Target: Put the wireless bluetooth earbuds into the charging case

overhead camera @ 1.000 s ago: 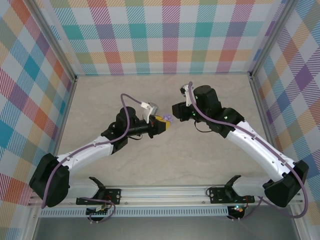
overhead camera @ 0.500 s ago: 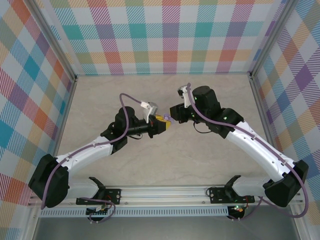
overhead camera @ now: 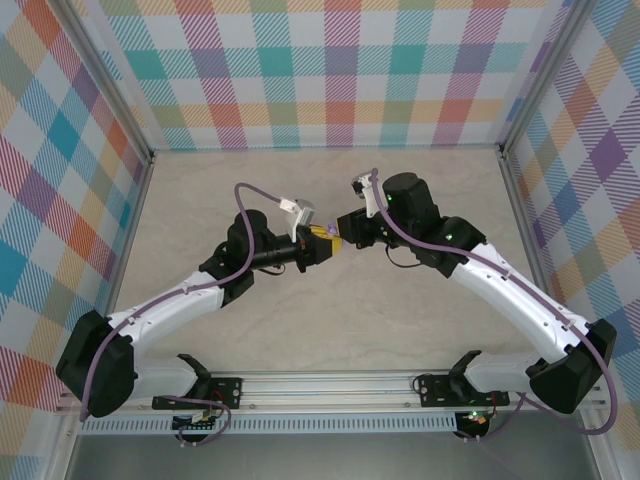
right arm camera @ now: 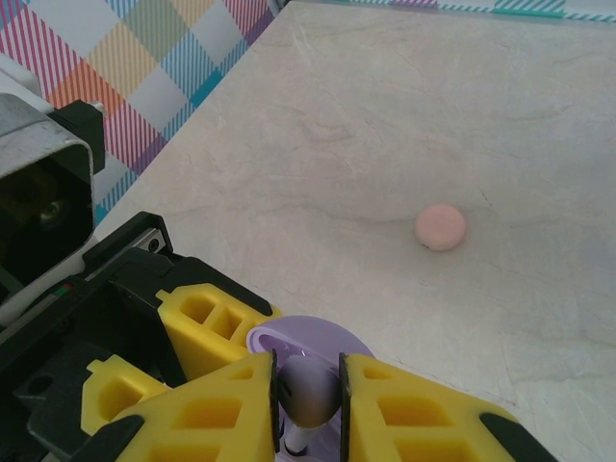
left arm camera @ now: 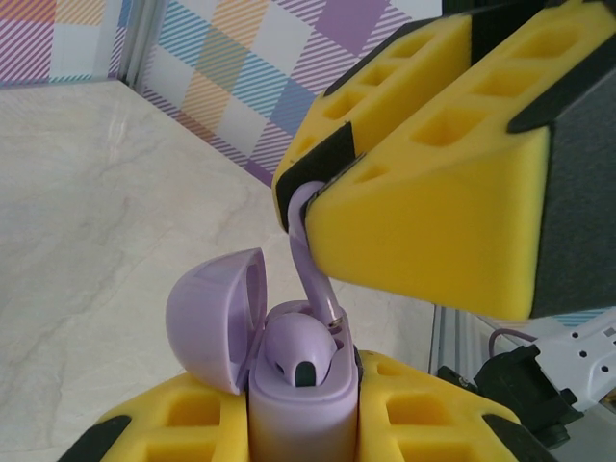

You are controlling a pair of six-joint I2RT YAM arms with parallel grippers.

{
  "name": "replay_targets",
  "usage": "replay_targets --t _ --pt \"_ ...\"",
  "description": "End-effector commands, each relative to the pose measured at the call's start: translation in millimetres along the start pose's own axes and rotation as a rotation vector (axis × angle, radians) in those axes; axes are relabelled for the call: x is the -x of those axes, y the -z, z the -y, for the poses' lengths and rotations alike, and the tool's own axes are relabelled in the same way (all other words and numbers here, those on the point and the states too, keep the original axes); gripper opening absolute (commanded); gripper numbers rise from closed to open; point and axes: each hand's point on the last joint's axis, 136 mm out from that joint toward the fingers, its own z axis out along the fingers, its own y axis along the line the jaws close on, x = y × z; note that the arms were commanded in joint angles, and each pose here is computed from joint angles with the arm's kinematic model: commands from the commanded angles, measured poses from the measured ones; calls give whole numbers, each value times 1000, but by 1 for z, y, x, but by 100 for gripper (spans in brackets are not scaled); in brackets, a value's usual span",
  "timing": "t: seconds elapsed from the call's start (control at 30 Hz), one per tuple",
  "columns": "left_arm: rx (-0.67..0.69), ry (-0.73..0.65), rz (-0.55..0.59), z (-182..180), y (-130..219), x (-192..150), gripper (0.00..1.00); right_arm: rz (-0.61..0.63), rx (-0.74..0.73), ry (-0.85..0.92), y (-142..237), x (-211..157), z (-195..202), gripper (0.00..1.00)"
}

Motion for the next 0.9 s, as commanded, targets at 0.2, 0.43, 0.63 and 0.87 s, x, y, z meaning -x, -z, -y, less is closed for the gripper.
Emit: replay_targets --t 0.2,0.43,0.63,0.87 --pt "-34 -32 65 16 5 28 7 42 42 36 2 14 -12 21" --pt "-25 -24 70 15 4 30 7 31 58 43 0 12 -16 21" --pt "-21 -15 75 15 4 31 7 24 64 48 -1 10 -18 21" --pt "-26 -9 73 15 4 31 7 37 13 43 -2 10 -9 21"
